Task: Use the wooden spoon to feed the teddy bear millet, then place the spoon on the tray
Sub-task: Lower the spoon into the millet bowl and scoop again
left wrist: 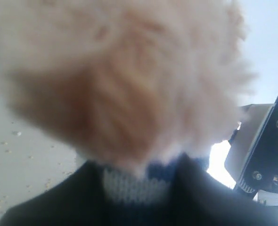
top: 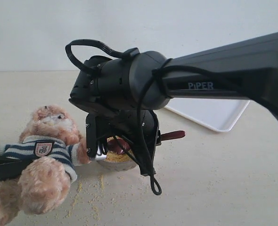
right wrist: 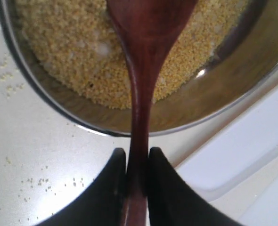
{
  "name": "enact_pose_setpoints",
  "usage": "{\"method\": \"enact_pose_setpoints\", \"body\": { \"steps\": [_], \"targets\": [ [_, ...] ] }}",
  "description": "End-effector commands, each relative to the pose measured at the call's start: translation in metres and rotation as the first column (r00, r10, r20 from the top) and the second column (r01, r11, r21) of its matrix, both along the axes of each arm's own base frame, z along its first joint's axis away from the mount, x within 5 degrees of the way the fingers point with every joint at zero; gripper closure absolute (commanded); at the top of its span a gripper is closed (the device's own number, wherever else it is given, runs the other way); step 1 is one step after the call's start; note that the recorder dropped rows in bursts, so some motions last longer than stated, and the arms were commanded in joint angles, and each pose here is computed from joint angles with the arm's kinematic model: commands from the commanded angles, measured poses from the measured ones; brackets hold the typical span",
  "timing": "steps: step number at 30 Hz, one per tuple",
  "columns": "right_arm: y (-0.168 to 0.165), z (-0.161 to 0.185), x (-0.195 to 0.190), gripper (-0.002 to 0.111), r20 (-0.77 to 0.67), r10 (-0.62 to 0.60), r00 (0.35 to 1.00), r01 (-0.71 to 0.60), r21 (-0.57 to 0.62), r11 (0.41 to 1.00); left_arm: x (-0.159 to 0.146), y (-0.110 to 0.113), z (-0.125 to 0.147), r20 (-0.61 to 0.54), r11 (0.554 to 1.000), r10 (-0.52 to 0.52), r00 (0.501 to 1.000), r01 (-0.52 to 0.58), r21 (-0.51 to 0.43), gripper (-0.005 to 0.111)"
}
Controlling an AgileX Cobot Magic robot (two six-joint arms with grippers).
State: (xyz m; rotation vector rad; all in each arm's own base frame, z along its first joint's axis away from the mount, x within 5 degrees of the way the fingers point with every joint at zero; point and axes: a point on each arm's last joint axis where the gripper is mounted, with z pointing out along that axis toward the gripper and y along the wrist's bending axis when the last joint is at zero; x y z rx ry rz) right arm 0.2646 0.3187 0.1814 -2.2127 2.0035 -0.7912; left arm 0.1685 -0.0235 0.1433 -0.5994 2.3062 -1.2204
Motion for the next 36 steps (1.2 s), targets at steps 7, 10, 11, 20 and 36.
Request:
{"method": "enact_pose_setpoints", "body": {
  "steps": [7, 10, 11, 20, 36],
  "targets": [
    [-0.001, 0.012, -0.004, 0.108, -0.017, -0.014, 1.0, 0.014, 0.044, 0.999, 0.002, 0.0, 0.003, 0.019, 1.0, 0.004, 1.0, -0.004, -0.016, 0.102],
    [-0.003, 0.021, -0.005, 0.108, -0.007, -0.014, 1.0, 0.015, 0.064, 0.998, 0.002, 0.0, 0.003, 0.019, 1.0, 0.004, 1.0, -0.004, -0.016, 0.102],
    [-0.003, 0.023, -0.006, 0.108, -0.009, -0.017, 1.0, 0.017, 0.071, 0.997, 0.002, 0.0, 0.003, 0.019, 1.0, 0.004, 1.0, -0.004, -0.016, 0.102],
    [-0.004, 0.027, -0.006, 0.108, -0.005, -0.017, 1.0, 0.017, 0.08, 0.997, 0.002, 0.0, 0.003, 0.019, 1.0, 0.004, 1.0, -0.004, -0.016, 0.102],
    [-0.034, 0.032, 0.018, 0.108, -0.159, -0.188, 0.969, 0.218, 0.196, 0.956, 0.002, -0.001, 0.004, 0.046, 1.0, -0.017, 0.999, 0.018, -0.008, 0.102]
  ]
}}
